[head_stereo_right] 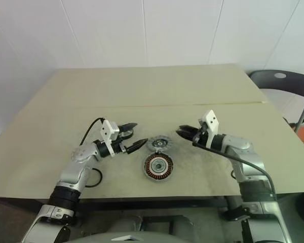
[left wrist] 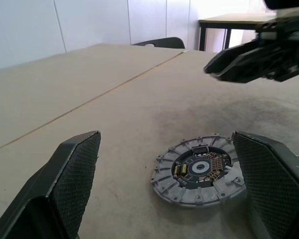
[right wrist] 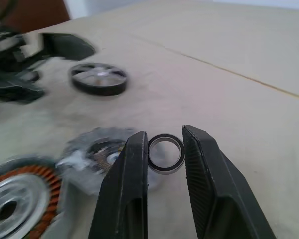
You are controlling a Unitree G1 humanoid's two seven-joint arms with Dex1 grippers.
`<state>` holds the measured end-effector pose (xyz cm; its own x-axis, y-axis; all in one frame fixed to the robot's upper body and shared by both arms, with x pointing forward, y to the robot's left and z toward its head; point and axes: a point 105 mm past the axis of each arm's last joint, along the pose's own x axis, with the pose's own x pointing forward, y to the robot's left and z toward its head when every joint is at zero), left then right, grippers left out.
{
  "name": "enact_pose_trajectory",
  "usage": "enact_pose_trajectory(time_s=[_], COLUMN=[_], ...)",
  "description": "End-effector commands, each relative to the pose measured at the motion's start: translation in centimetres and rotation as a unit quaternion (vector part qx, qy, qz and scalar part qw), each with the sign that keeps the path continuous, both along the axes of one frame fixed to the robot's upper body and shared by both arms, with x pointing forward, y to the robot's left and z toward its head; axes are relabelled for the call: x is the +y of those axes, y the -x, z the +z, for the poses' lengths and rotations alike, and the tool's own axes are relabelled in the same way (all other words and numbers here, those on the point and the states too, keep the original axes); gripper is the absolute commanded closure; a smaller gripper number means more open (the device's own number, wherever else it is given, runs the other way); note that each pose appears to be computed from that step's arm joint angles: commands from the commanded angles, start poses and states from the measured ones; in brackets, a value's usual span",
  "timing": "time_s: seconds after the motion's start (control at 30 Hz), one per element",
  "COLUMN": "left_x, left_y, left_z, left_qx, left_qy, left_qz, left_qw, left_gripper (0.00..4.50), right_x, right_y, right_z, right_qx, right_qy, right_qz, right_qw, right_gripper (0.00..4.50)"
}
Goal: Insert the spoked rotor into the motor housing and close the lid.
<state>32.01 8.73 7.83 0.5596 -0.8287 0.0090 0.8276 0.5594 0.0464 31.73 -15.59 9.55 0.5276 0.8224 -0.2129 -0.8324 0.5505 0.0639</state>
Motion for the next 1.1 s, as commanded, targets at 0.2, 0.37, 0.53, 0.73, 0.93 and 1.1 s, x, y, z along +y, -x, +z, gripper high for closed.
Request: enact_pose_trajectory(time_s=[0.2,0.37,0.53,0.73,0.93,1.1], left_x=[-0.8,-0.9,-1.3,-1.3,-1.3,-1.4], left_y=[-0.5,-0.4,0.1,0.4,0.5,0.5], left_z=[1.1,1.0,0.7,0.5,0.6,0.5], left_qx=[-0.027,-0.026,-0.020,-0.014,-0.012,-0.012], left_qy=[-0.005,-0.007,-0.011,-0.017,-0.019,-0.020], left_qz=[-0.013,-0.018,-0.032,-0.040,-0.043,-0.042], left_qw=[1.000,0.999,0.999,0.999,0.999,0.999], left_gripper=[0.00,0.00,0.00,0.00,0.00,0.00], right_x=[4.3,4.3,4.6,4.9,5.8,6.7], right_y=[2.3,3.1,3.9,4.1,4.1,4.9], right_z=[1.9,1.2,0.5,-0.9,-2.0,-2.3], right_qx=[-0.042,-0.033,-0.029,-0.024,-0.012,0.002], right_qy=[0.062,0.095,0.109,0.124,0.123,0.110], right_qz=[0.155,0.201,0.233,0.235,0.248,0.276], right_qw=[0.985,0.974,0.966,0.964,0.961,0.955], right_gripper=[3.82,3.82,3.82,3.82,3.82,3.82])
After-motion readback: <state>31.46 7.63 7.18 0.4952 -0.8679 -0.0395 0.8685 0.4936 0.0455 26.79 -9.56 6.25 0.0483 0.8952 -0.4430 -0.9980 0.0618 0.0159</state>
